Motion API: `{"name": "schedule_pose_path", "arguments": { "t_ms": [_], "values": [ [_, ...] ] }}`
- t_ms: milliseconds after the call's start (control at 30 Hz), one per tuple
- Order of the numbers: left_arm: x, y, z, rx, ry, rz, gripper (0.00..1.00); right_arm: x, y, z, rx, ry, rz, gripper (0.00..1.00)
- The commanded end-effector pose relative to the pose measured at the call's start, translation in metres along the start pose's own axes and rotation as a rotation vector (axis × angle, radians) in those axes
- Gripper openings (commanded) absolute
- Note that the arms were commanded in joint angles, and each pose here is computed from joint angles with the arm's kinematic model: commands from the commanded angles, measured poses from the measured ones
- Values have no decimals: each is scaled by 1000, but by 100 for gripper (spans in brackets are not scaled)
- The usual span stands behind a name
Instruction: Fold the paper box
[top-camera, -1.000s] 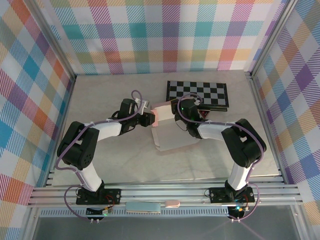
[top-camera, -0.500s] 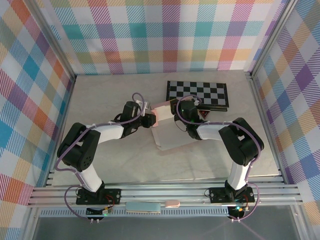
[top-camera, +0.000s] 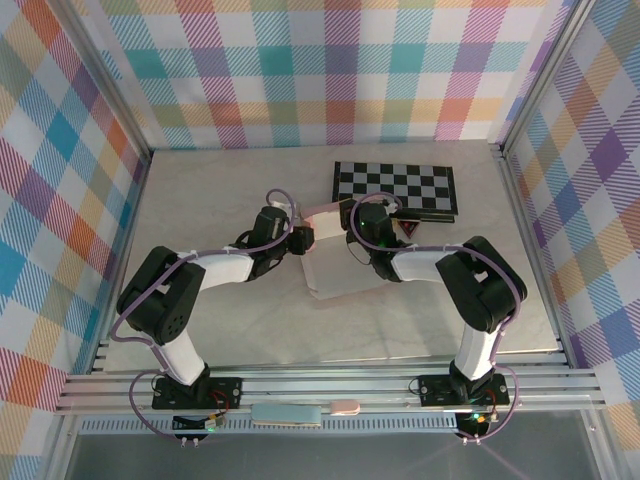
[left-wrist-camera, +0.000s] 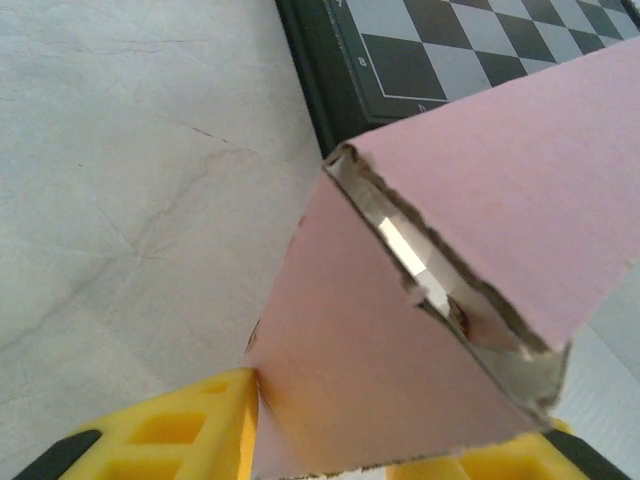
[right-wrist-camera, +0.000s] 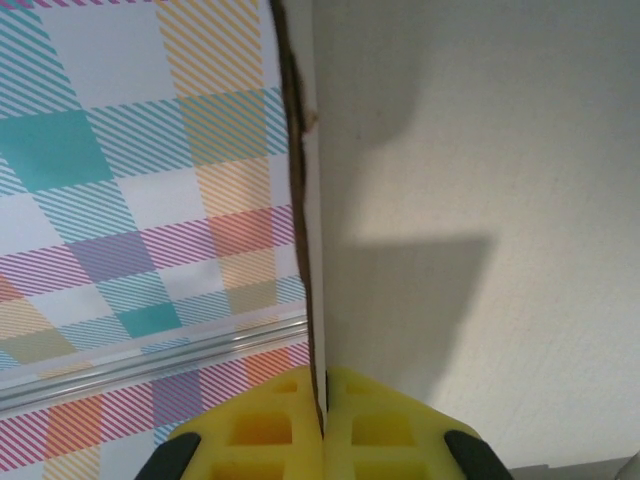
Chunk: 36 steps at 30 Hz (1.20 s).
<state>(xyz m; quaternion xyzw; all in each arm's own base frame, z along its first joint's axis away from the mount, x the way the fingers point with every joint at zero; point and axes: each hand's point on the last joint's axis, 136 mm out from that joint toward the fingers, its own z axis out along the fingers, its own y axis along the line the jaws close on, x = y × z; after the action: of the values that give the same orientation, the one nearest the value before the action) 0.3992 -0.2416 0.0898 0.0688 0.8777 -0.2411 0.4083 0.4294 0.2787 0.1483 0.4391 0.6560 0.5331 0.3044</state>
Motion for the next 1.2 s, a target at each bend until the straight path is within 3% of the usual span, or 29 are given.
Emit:
{"name": "schedule_pose_path", "arguments": {
  "t_ms": [0, 133, 200, 267, 333, 467, 700, 900, 1100, 1167],
  "values": [
    [-21, -3, 1, -14, -92, -27, 34, 13, -24, -4, 60, 23, 6, 0],
    [-24, -4, 2, -8, -100, -38, 27, 13, -26, -4, 70, 12, 22, 0],
    [-23, -9, 4, 15, -97, -38, 16, 14, -27, -4, 80, 11, 26, 0],
    [-24, -12, 5, 35, -102, -41, 12, 13, -28, -4, 89, 9, 32, 0],
    [-24, -16, 4, 54, -102, -43, 12, 14, -28, -4, 91, 9, 34, 0],
    [-25, -24, 6, 90, -97, -39, 26, 17, -28, -4, 101, 5, 31, 0],
    [-24, -31, 10, 76, -81, -17, 32, 22, -27, -4, 109, -2, 23, 0],
    [-20, -13, 15, -49, -74, -14, 25, 24, -34, -4, 141, -2, 16, 0],
    [-16, -11, 21, -51, -74, -16, 8, 25, -34, -6, 152, 1, 16, 0],
    [-16, -13, 23, -43, -76, -16, 7, 26, -34, -7, 156, 1, 15, 0]
  ]
}}
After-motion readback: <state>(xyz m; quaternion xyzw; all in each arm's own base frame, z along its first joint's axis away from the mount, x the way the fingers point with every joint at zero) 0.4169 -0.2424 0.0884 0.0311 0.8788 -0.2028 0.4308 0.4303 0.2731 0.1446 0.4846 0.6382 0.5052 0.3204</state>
